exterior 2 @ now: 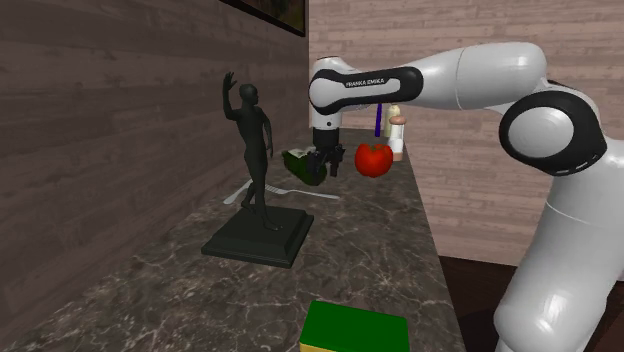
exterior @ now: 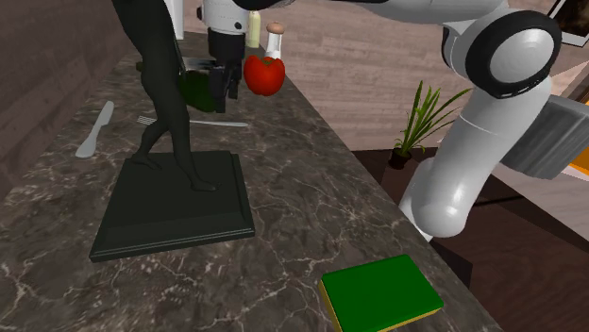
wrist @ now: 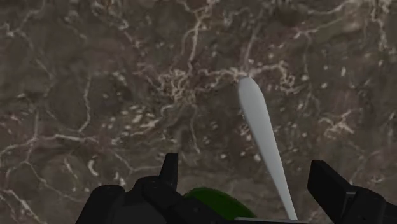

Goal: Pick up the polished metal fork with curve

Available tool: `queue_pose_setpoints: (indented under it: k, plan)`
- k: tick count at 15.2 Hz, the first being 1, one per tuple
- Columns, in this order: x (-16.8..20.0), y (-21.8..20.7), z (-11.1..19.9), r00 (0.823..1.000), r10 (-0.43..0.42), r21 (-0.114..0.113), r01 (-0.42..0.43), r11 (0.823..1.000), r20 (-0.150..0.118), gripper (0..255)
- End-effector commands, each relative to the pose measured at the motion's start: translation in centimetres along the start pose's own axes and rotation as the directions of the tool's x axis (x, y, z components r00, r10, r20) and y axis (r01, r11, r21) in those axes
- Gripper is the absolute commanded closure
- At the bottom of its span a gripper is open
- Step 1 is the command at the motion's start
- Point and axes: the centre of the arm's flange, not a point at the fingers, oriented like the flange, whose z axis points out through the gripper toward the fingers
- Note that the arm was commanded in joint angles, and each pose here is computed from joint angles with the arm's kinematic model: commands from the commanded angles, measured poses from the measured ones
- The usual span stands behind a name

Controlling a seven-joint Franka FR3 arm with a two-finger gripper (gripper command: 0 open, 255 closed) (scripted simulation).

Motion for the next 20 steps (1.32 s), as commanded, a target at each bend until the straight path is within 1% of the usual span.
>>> queue_pose_setpoints:
  k: [1, 4, 8, 9, 16, 18, 19, 20]
  plan:
    - [2.3, -1.4, -0.2, 0.999, -0.040, 0.005, 0.040, 0.999, -0.008, 0]
    - [5.3, -3.6, -0.4, 0.995, -0.100, 0.010, 0.100, 0.995, -0.020, 0]
    - [9.2, -6.8, -0.7, 0.983, -0.179, 0.015, 0.179, 0.984, -0.037, 0]
    - [9.3, -6.9, -0.7, 0.983, -0.182, 0.016, 0.182, 0.983, -0.038, 0]
    - [9.3, -6.9, 3.3, 0.983, -0.182, 0.016, 0.182, 0.983, -0.038, 0]
    - [9.3, -6.9, 3.3, 0.983, -0.182, 0.016, 0.182, 0.983, -0.038, 0]
    - [9.3, -7.0, 3.3, 0.983, -0.182, 0.016, 0.182, 0.983, -0.038, 255]
    - [9.3, -7.0, 3.3, 0.983, -0.182, 0.016, 0.182, 0.983, -0.038, 255]
